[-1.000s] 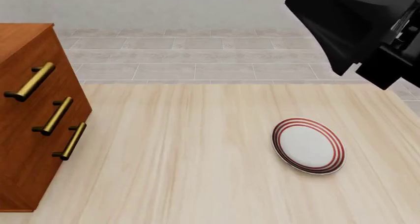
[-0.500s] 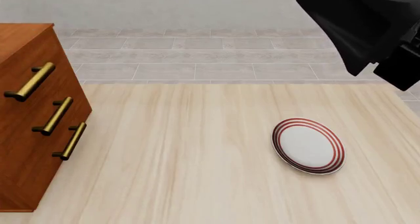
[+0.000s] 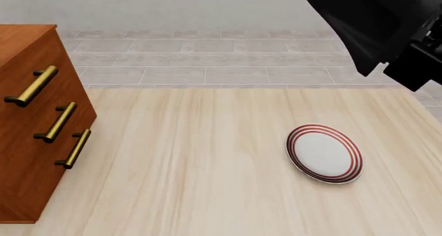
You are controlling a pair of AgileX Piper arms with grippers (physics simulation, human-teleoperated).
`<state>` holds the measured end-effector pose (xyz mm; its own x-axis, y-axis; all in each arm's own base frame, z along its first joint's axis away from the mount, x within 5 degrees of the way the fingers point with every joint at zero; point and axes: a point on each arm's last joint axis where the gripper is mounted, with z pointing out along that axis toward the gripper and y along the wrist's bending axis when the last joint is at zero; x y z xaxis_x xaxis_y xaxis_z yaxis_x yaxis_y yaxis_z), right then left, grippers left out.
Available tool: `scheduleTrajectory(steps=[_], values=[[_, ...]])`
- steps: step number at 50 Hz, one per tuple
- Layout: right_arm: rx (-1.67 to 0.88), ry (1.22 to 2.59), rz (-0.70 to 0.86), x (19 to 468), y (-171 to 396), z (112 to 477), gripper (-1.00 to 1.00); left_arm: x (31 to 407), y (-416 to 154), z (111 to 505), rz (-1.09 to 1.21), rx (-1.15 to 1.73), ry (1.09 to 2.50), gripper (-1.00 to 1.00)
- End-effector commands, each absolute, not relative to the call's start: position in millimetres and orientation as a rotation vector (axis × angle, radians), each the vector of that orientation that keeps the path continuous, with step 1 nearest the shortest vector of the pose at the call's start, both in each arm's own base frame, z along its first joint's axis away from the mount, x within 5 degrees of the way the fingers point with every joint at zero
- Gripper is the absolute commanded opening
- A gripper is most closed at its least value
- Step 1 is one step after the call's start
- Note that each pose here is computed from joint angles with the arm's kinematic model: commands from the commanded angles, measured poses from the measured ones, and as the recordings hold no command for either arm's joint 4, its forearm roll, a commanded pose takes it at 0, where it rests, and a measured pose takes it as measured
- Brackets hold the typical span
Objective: Put the bowl on top of the cabinet.
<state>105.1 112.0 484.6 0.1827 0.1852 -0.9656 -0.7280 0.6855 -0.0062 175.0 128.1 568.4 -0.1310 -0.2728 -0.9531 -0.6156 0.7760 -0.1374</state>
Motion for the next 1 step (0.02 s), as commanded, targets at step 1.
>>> scheduleTrajectory(steps=[1], values=[[-0.536, 1.225, 0.688, 105.7, 112.5, 485.2, 1.0, 173.0, 115.6, 578.3, 0.307, -0.665, 1.706, 1.0]])
